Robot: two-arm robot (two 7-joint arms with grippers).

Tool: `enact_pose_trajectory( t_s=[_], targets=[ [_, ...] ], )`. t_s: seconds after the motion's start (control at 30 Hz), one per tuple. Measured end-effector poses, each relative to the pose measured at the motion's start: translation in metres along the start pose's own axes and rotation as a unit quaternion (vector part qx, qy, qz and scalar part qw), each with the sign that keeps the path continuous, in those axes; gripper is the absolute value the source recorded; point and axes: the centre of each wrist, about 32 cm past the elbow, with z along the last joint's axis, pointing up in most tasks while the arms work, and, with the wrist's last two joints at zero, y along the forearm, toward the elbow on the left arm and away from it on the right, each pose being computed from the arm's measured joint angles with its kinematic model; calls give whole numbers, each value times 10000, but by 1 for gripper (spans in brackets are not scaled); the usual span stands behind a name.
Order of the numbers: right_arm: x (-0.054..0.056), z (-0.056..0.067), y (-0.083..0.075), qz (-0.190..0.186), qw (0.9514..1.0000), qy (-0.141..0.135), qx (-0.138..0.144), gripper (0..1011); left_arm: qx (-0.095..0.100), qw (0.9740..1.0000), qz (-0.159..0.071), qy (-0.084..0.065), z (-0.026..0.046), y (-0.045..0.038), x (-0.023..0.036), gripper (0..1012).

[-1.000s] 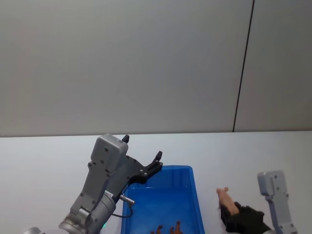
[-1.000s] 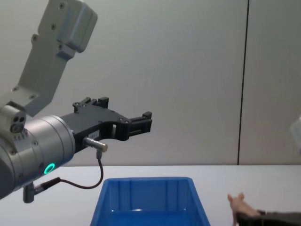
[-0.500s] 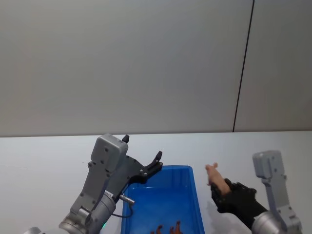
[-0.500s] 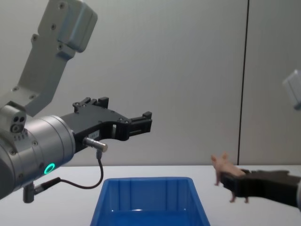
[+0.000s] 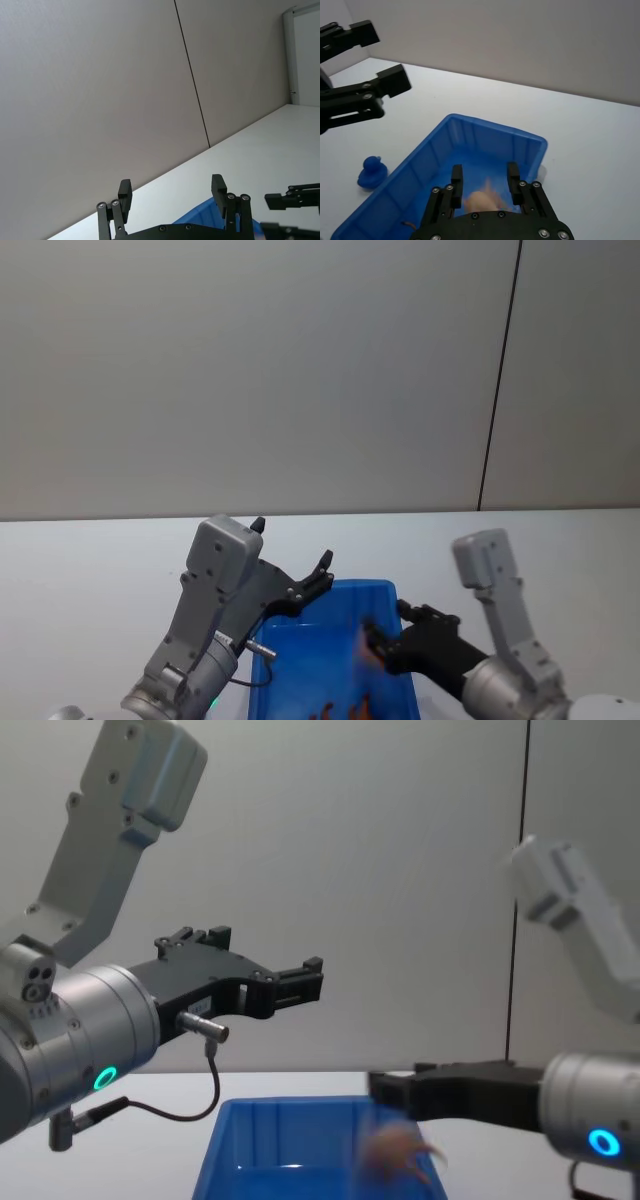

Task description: Pick up the two dolls from the table and place them into the box.

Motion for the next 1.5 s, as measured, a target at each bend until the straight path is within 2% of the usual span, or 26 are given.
enact_pose_trajectory(
  t_s=[0.03, 0.13, 0.3, 0.57, 0.8, 1.17, 1.5],
  targets=[
    [-13, 6, 18, 35, 10000, 3, -14, 514, -1, 10000, 0, 0, 0, 0, 0, 1001],
    [-48, 16, 65, 134, 9999, 7, -62, 619, 0, 10000, 1, 0, 0, 0, 0, 1001],
    [-84, 20, 106, 222, 9997, -13, -99, 757, 0, 10000, 0, 0, 0, 0, 0, 1001],
    [-44, -4, 50, 161, 9998, -82, -67, 989, 0, 10000, 0, 0, 0, 0, 0, 1001],
    [70, -65, -116, 9, 9998, -181, 13, 1001, 0, 10000, 0, 0, 0, 0, 0, 1001],
    [288, -232, -480, -248, 9991, -329, 77, 1001, 0, 10000, 0, 0, 0, 0, 0, 1001],
    [381, -304, -659, -377, 9984, -414, 105, 1001, 49, 10000, 9, -48, -11, 12, 9, 1001]
  ],
)
